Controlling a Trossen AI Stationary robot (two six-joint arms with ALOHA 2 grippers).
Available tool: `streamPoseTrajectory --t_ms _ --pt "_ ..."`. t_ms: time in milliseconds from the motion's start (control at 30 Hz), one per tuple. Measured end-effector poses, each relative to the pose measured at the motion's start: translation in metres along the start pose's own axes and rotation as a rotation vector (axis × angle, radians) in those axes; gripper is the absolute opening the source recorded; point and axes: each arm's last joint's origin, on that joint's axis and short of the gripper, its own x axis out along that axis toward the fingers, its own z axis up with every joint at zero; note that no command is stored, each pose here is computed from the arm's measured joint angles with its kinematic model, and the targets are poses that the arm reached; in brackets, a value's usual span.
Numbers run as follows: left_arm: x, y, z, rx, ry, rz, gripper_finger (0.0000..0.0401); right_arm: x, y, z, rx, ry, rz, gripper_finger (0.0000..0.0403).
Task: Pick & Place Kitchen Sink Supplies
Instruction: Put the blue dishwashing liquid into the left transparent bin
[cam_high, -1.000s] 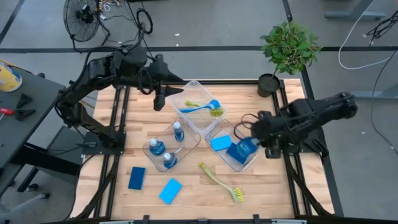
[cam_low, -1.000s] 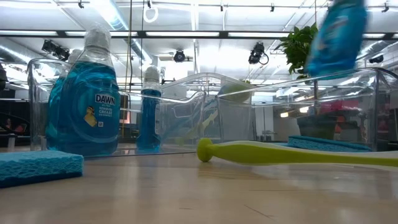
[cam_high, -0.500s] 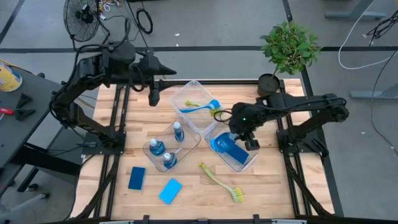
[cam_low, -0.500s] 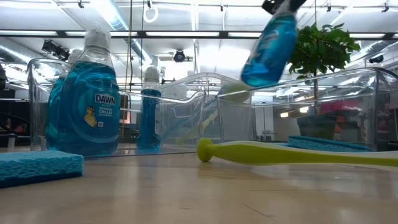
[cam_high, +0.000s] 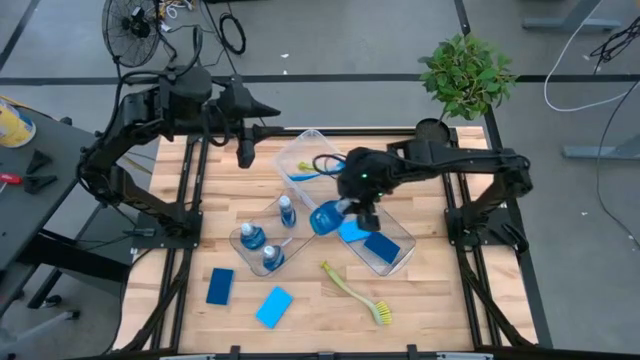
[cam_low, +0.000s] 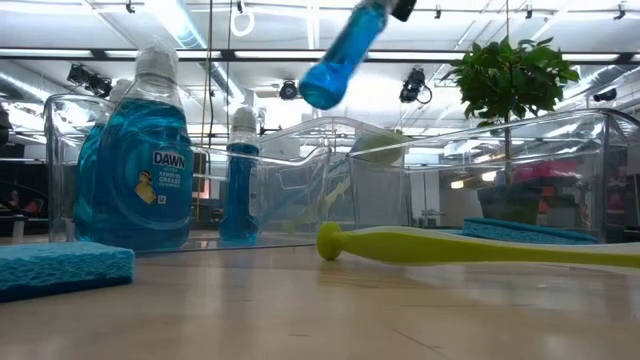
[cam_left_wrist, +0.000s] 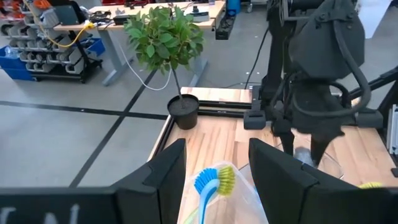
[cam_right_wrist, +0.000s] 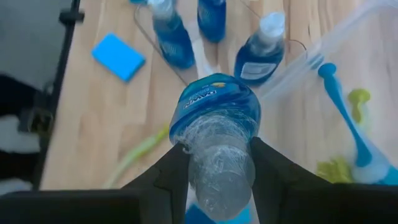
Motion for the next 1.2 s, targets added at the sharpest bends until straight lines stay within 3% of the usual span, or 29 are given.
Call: streamPoseTrajectory --t_ms 367,500,700,1200 --pt "0.0 0.0 0.0 0.002 0.004 0.018 0.0179 0.026 -0.002 0.029 0.379 -0.022 0.048 0.0127" --pt "0.0 0.0 -0.001 0.025 0.01 0.017 0.0179 0.038 -0.003 0.036 0.397 -0.041 0.074 0.0127" --pt "0.0 0.0 -0.002 0.026 0.018 0.016 0.0179 0.059 -0.013 0.036 0.463 0.005 0.038 0.0127" --pt "0.001 0.0 -0.004 0.026 0.047 0.012 0.0179 0.109 -0.034 0.03 0.493 0.116 -0.023 0.0127"
